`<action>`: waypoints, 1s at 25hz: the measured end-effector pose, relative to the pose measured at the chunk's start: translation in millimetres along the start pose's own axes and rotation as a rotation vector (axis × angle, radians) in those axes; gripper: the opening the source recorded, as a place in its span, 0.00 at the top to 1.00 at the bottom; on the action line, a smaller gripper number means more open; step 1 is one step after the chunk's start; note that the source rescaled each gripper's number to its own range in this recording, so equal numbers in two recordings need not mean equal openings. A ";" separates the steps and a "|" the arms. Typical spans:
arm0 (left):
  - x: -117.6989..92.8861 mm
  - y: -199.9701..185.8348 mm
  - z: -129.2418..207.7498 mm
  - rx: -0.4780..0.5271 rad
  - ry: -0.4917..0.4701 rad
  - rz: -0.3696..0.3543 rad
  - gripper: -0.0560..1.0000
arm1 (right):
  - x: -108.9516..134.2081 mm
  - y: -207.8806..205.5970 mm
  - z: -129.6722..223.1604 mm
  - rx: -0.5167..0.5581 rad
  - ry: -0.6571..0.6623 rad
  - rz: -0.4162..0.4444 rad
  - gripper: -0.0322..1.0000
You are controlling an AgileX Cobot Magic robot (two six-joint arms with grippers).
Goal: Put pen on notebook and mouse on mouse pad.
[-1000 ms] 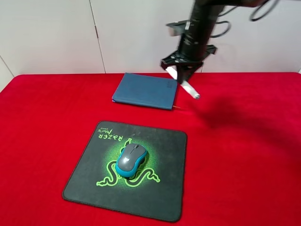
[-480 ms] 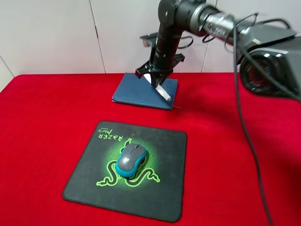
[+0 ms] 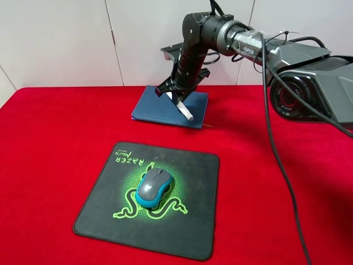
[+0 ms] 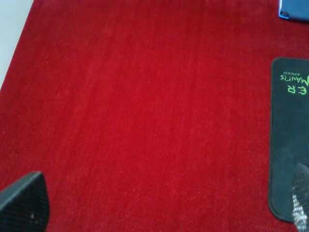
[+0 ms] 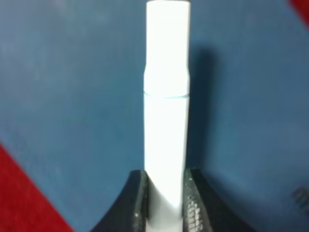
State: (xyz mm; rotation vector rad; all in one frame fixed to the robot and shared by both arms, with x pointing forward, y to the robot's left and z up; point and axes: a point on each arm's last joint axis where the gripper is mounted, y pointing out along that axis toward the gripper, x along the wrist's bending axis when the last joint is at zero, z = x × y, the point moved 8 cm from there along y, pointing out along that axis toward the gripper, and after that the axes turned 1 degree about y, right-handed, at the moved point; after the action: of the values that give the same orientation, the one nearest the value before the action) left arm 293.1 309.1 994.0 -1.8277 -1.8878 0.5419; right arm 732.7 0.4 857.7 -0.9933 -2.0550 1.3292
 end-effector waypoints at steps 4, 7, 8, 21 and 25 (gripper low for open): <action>0.0 0.0 0.0 0.000 0.000 0.000 0.00 | -0.8 -0.1 -4.9 -0.029 0.000 0.005 0.97; 0.0 0.0 0.0 0.000 0.000 0.000 0.00 | -0.9 -0.1 -5.8 -0.034 0.000 0.005 0.97; 0.0 0.0 0.0 0.000 0.000 0.000 0.00 | -0.9 -0.1 -5.9 -0.034 0.000 0.005 0.97; 0.0 0.0 0.0 0.000 0.000 0.000 0.00 | -3.1 -0.1 -5.7 -0.033 -0.002 0.018 0.22; 0.0 0.0 0.0 0.000 0.000 0.000 0.00 | -3.1 -0.1 -5.7 -0.034 0.000 0.018 0.03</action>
State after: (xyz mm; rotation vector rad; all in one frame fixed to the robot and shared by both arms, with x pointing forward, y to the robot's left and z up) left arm 293.1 309.1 994.0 -1.8277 -1.8878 0.5419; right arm 738.8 1.1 860.1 -1.0285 -2.0795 1.3079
